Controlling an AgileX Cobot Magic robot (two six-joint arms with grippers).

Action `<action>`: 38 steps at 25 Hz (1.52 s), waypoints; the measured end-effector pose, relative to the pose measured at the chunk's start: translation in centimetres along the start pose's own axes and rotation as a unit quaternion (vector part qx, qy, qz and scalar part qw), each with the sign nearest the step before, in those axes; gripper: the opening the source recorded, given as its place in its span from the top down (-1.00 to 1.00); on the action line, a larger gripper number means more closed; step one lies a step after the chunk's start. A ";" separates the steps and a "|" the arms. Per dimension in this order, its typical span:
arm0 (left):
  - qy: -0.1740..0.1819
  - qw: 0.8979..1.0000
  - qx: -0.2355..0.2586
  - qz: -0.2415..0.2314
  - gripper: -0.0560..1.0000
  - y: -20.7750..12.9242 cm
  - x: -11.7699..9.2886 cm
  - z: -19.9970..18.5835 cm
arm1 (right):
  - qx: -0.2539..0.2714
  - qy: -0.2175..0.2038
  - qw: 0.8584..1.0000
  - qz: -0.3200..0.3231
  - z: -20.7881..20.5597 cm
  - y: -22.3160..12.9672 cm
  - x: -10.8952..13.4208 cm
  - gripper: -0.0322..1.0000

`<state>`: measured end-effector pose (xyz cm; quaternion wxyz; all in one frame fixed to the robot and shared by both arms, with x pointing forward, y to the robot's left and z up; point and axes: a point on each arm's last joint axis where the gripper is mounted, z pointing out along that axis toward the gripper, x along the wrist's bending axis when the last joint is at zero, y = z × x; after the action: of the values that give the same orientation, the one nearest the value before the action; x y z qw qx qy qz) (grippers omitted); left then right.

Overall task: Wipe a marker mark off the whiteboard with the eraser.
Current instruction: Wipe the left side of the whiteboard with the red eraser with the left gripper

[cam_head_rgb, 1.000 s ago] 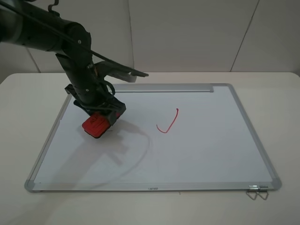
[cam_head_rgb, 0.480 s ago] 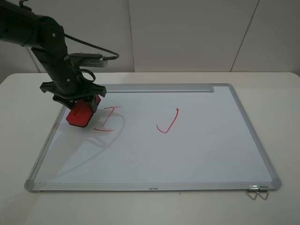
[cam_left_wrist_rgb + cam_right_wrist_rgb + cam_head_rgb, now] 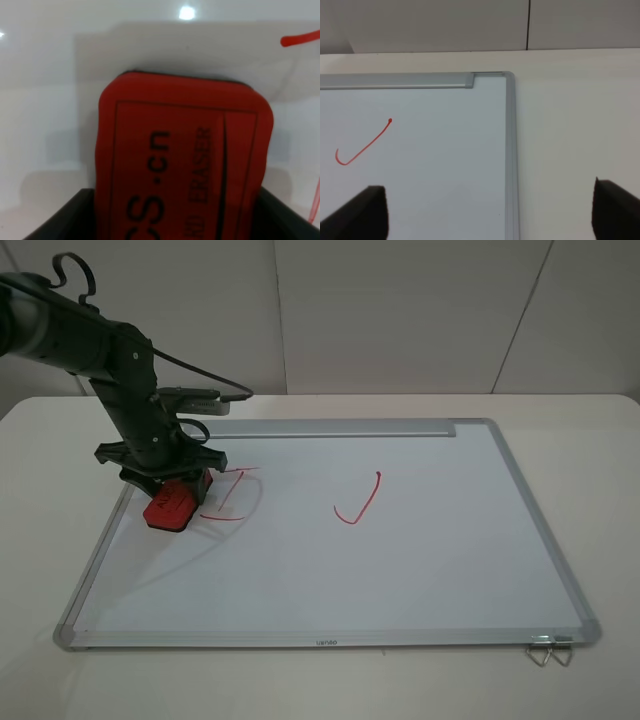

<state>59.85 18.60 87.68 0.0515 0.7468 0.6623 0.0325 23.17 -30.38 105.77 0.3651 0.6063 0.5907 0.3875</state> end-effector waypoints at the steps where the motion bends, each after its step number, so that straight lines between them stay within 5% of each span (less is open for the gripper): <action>1: 0.001 1.000 0.002 0.002 -0.20 0.0 -0.1 0.1 | 0.000 0.000 1.000 0.000 0.0 0.0 0.0 -0.47; 10: 0.000 1.000 -0.003 0.018 -0.20 0.3 -1.3 0.6 | 0.000 0.000 1.000 0.000 0.0 0.0 0.0 -0.47; 24: -0.087 0.991 -0.035 0.097 -0.20 2.3 -12.5 2.1 | 0.000 0.000 1.000 0.000 0.0 0.0 0.0 -0.47; 30: -0.080 0.991 -0.019 0.102 -0.20 2.5 -12.5 2.2 | 0.000 0.000 1.000 0.000 0.0 0.0 0.0 -0.47; 38: -0.005 0.995 0.026 0.096 -0.20 3.0 -8.2 2.4 | 0.000 0.000 1.000 0.000 0.0 0.0 0.0 -0.47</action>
<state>62.14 10.01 85.86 0.0322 0.8079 0.5882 0.0158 23.17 -30.38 105.77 0.3651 0.6063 0.5907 0.3875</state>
